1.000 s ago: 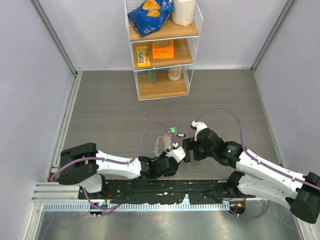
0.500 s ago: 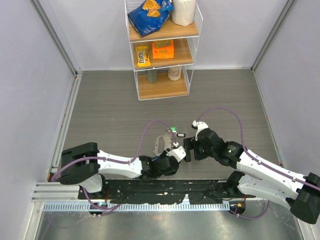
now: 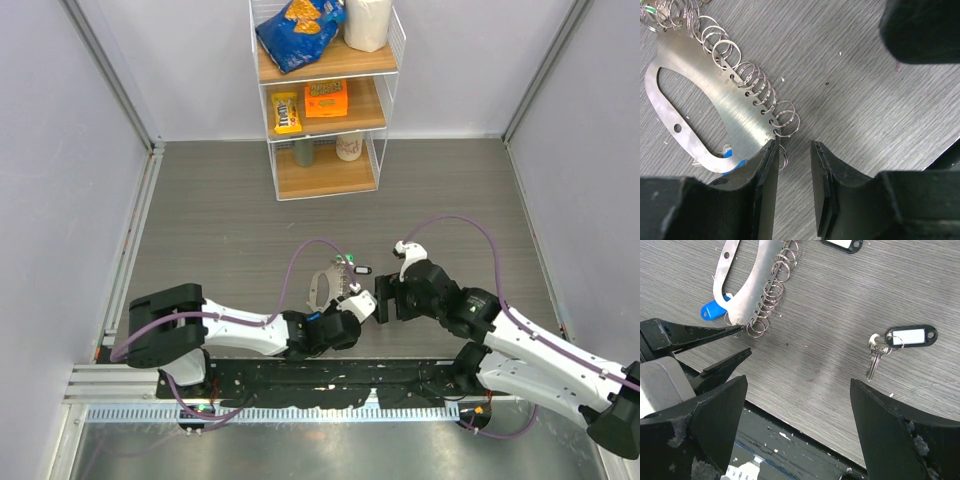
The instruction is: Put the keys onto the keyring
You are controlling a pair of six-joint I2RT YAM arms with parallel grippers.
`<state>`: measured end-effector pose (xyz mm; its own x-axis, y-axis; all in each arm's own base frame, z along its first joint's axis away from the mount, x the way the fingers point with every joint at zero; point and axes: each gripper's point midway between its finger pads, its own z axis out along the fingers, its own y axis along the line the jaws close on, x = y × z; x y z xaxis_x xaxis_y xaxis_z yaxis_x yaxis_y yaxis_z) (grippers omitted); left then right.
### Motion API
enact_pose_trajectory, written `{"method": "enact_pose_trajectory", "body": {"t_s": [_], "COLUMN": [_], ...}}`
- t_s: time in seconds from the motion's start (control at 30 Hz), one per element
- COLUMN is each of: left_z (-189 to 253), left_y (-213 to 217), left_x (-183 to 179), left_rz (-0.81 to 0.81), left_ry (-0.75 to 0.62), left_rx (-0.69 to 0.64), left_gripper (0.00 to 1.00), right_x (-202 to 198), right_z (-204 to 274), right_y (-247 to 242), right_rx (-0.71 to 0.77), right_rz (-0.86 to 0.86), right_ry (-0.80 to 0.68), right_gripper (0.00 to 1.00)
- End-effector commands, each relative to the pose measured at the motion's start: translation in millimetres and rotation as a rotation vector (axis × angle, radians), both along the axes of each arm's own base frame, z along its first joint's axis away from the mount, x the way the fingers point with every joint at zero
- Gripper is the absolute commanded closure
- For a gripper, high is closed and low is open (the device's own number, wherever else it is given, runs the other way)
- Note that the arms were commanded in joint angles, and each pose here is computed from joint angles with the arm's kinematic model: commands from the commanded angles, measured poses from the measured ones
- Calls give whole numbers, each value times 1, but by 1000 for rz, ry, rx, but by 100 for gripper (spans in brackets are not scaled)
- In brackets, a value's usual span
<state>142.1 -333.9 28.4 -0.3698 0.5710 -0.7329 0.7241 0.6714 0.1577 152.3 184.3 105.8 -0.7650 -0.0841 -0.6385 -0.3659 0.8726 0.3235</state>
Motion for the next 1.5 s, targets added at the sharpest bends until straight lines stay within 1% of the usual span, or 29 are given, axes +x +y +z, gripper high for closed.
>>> {"method": "enact_pose_trajectory", "body": {"t_s": [0.0,0.3,0.8,1.03,1.23,1.27,1.3,1.33,1.47], "left_z": [3,3,4,4,2,1,2,2,7], "left_y": [-4,8,26,34,36,37,37,37,41], "left_x": [8,8,16,19,19,19,19,20,19], "left_rz": [17,47,139,172,178,177,177,182,179], "left_ry": [-12,-15,-47,-64,-64,-63,-65,-67,-76], "left_rx": [-1,5,14,27,28,32,32,28,1], "left_gripper": [64,64,66,73,85,87,95,100,100], "right_x": [4,1,-3,-3,-4,-4,-4,-4,-4], "right_z": [43,55,47,46,43,43,43,43,44], "right_y": [21,9,6,7,7,6,7,6,5], "right_rx": [136,134,135,141,143,144,147,147,151], "right_rz": [37,24,15,16,10,9,10,8,6], "right_ry": [-69,-108,-87,-88,-84,-83,-84,-84,-91], "right_gripper": [10,9,9,10,10,9,10,9,9]}}
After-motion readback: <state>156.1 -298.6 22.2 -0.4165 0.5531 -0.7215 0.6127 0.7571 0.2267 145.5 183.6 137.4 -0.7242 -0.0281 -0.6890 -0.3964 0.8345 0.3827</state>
